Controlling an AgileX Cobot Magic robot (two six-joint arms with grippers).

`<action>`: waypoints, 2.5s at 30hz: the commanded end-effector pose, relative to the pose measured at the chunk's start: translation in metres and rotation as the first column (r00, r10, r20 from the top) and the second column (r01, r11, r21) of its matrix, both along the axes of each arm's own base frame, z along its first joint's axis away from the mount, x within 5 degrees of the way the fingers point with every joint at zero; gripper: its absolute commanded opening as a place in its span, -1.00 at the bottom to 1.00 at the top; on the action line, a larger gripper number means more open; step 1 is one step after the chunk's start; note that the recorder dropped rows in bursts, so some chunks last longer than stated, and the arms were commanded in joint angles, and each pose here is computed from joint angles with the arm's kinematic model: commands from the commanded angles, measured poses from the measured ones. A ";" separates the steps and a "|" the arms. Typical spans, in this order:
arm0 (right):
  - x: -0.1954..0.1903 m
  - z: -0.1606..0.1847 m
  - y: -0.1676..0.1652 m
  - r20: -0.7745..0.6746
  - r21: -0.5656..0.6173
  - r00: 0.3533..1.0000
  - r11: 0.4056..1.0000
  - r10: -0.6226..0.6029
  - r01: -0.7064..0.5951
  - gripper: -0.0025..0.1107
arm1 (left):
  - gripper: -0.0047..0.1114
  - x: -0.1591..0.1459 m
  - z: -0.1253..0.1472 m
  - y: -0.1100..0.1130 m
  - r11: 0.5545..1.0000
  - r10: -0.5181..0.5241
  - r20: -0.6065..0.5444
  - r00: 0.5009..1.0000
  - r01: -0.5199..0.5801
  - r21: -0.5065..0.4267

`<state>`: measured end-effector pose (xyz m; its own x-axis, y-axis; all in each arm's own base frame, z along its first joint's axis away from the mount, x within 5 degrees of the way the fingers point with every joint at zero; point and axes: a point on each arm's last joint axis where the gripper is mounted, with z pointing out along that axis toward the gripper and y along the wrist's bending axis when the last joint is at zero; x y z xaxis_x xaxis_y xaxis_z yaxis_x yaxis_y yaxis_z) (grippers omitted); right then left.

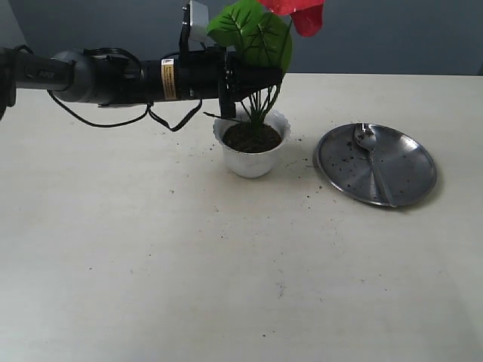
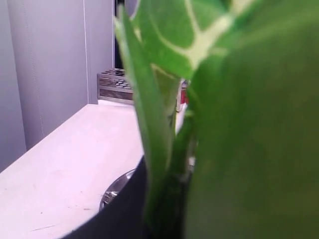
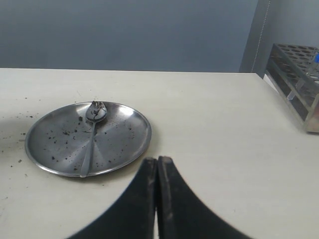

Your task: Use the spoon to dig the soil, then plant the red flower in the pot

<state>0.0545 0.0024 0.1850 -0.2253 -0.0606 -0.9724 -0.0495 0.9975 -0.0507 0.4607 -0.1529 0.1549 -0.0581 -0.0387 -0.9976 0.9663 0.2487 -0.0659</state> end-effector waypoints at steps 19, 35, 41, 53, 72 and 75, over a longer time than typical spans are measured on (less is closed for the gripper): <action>0.000 0.001 0.000 0.013 -0.004 1.000 1.000 -0.002 0.002 -0.97 | -0.91 0.000 -0.032 0.016 0.991 -0.005 -0.069 0.998 0.015 0.134; 0.000 0.001 0.000 0.013 -0.004 1.000 1.000 -0.002 0.002 -0.97 | -0.91 -0.004 -0.047 0.016 0.990 0.000 -0.090 0.996 0.013 0.138; 0.000 0.001 0.000 0.013 -0.007 1.000 1.000 -0.002 0.002 -0.97 | -0.91 -0.005 -0.050 0.016 0.990 -0.003 -0.094 0.996 0.016 0.140; 0.000 0.001 0.000 0.013 -0.007 1.000 1.000 -0.002 0.002 -0.97 | -0.91 -0.007 -0.074 0.016 0.988 -0.007 -0.150 0.989 0.029 0.149; 0.000 0.001 0.000 0.013 -0.007 1.000 1.000 -0.002 0.002 -0.97 | -0.91 -0.020 -0.079 -0.013 0.973 -0.106 -0.151 0.983 0.134 0.189; 0.000 0.001 0.000 0.013 -0.007 1.000 1.000 -0.002 0.002 -0.97 | -0.91 -0.021 -0.080 -0.013 0.972 -0.109 -0.151 0.982 0.137 0.192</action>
